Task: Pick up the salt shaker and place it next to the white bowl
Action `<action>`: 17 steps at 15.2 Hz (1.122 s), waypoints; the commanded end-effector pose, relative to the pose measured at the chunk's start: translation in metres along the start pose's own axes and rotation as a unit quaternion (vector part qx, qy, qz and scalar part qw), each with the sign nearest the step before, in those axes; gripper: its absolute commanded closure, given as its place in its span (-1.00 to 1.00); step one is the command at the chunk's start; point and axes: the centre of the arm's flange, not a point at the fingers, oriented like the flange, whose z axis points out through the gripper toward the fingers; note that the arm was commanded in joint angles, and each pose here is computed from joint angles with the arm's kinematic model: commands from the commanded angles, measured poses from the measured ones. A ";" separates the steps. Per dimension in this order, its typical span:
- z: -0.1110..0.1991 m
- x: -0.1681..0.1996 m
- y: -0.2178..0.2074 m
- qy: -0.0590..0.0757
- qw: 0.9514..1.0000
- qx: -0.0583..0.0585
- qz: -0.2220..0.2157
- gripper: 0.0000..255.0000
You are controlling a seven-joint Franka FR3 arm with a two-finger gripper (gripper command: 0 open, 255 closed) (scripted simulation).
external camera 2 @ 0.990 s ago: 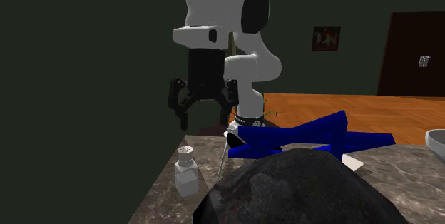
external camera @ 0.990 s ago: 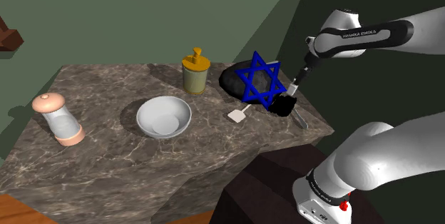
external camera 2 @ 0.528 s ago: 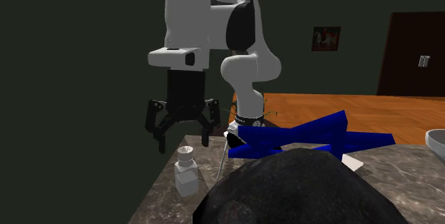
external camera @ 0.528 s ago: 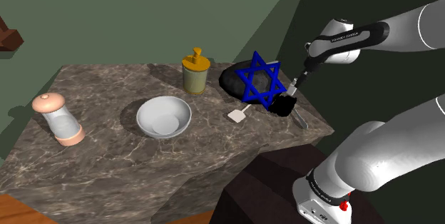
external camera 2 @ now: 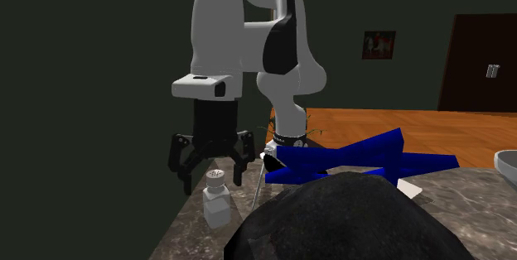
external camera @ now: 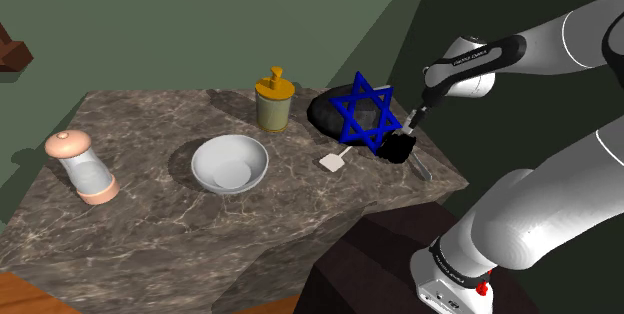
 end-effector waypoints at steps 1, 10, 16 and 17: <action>0.000 0.000 0.000 0.000 1.000 0.000 0.000 -1.00; 0.000 0.000 0.000 0.000 1.000 0.000 0.000 1.00; -0.010 0.001 0.001 0.000 1.000 0.000 0.000 1.00; -0.015 0.001 0.002 0.000 1.000 0.000 0.000 1.00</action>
